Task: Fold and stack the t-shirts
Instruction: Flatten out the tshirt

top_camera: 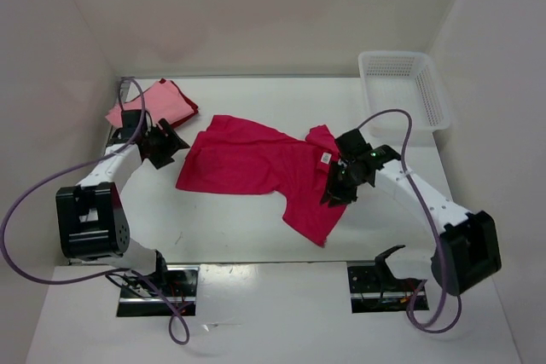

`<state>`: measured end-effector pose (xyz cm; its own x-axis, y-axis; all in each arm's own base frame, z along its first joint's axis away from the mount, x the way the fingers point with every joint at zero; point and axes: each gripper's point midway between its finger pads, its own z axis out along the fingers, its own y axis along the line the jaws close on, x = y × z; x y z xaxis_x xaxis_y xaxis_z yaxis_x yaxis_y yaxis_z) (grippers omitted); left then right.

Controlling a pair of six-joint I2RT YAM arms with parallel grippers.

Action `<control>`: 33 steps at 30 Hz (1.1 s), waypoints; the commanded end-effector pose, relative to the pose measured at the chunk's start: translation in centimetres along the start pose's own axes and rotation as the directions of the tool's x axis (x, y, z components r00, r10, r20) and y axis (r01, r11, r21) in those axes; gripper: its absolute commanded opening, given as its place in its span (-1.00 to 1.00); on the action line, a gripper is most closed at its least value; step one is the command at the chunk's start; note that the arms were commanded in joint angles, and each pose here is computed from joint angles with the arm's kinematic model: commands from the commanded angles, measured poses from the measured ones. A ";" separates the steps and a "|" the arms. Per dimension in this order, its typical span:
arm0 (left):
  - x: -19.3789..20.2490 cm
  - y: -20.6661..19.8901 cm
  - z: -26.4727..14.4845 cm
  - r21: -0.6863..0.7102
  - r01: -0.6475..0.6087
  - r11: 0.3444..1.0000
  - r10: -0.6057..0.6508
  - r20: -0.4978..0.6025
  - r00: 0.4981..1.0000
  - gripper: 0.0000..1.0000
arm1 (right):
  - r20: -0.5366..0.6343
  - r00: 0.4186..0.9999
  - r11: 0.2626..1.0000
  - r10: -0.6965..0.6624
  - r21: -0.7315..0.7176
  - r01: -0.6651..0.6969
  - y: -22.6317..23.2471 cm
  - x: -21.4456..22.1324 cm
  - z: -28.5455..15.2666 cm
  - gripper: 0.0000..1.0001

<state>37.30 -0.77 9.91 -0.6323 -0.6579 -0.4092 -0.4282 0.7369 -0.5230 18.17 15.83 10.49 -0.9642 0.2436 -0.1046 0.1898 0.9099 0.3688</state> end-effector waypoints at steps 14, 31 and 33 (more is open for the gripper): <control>4.0 3.7 3.9 -0.114 0.006 0.994 -0.018 -0.107 0.994 -0.57 | 0.309 0.948 0.987 0.072 0.112 -0.112 -2.4 -21.7 11.2 -0.75; -3.4 5.1 1.7 -0.168 0.131 0.977 -0.113 0.113 0.987 0.15 | 0.344 0.938 0.999 0.031 0.001 -0.033 2.3 -28.2 8.0 -0.49; -2.6 4.6 -0.1 -0.135 0.133 0.982 -0.115 0.132 0.985 0.01 | 0.363 0.931 0.999 0.026 -0.029 -0.017 3.1 -27.5 5.9 -0.33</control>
<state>37.45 4.60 5.40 -0.5411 -0.7464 -0.3874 -0.6206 0.6653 -0.4151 47.31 13.64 3.51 -0.8471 0.3800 -0.3715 0.2562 0.9045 0.3411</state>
